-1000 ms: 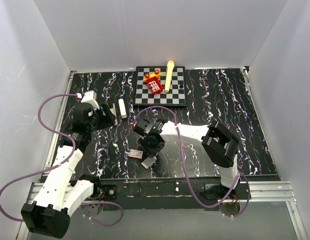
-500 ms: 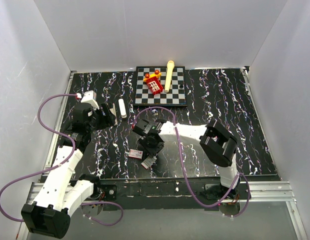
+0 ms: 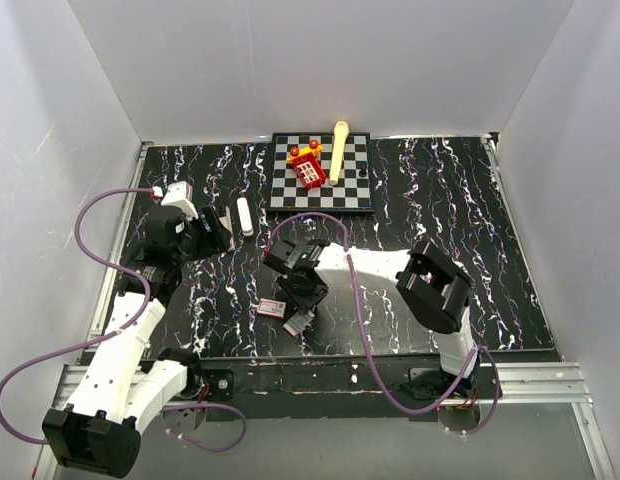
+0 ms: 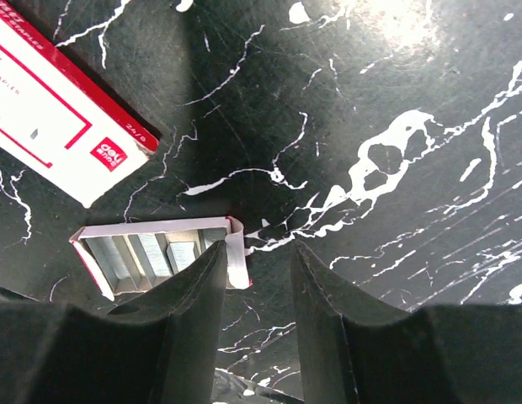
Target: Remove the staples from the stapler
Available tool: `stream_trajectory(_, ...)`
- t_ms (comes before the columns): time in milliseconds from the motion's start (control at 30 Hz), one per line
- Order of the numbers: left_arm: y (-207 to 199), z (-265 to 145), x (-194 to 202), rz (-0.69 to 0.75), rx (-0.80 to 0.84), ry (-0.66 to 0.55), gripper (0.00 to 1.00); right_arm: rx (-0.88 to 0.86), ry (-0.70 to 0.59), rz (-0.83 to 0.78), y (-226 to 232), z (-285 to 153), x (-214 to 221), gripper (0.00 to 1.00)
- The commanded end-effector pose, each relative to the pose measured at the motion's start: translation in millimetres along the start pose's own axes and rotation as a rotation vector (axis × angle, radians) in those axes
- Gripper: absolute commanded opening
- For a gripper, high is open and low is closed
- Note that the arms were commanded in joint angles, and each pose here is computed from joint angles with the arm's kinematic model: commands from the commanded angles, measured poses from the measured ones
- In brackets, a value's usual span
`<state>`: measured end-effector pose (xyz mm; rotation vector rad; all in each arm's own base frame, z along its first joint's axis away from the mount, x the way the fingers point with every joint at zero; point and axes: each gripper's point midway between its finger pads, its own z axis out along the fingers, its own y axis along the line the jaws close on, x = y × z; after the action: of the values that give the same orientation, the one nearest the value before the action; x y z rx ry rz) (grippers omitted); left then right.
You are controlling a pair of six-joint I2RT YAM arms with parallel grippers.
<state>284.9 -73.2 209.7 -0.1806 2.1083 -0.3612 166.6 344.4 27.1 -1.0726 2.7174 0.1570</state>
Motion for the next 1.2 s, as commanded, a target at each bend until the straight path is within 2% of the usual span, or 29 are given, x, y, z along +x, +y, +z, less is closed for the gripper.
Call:
stream_trajectory(0, -1.3, -2.8, -5.1, 0.001, 0.014, -0.028, 0.65, 0.078, -0.027, 0.012, -6.9, -6.8, -8.6, 0.43)
stream_trajectory(200, -2.0, -3.1, -5.5, 0.001, 0.018, -0.03, 0.65, 0.108, -0.035, 0.01, -9.4, -7.6, -9.3, 0.43)
stream_trajectory(567, -1.8, -2.3, -5.4, -0.001, 0.017, -0.027, 0.65, -0.014, -0.064, 0.004, 12.3, -21.7, -12.4, 0.43)
stream_trajectory(1167, -2.8, -5.3, -7.0, 0.001, 0.024, -0.039, 0.65, -0.034, -0.09, 0.009, 16.0, -35.6, -19.5, 0.43)
